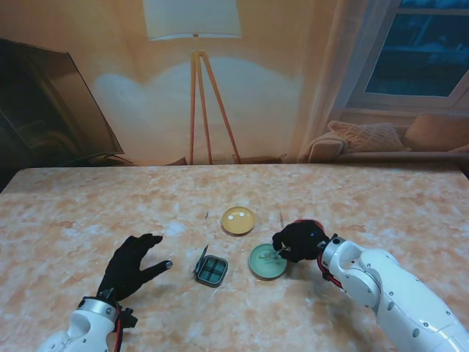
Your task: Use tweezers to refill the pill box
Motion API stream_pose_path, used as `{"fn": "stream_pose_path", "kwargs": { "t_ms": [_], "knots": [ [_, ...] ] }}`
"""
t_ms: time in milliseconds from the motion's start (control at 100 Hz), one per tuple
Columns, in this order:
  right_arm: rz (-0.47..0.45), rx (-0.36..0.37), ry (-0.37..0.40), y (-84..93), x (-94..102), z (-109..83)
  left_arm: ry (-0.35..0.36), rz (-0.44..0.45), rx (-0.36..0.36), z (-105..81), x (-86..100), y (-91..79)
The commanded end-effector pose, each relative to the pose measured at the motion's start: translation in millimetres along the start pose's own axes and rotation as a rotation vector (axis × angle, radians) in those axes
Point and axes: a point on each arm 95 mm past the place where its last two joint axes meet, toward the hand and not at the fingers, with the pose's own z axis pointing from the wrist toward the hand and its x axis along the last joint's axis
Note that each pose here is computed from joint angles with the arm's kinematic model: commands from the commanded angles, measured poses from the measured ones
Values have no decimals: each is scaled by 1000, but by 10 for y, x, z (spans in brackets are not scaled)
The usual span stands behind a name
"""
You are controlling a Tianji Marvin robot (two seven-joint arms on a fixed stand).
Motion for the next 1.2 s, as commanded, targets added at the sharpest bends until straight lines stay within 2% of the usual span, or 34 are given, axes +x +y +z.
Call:
{"fn": "stream_pose_path", "kwargs": {
  "t_ms": [0,350,1190],
  "knots": [
    [-7,15,3,-42,27,23,0,-10,-12,-20,7,26],
    [-21,-1,-6,-44,25,86,-6,-13,-11,-23,-11,25],
    [-30,19,3,-77,82,178,-5,-23,-7,-18,-43,37]
  ]
}}
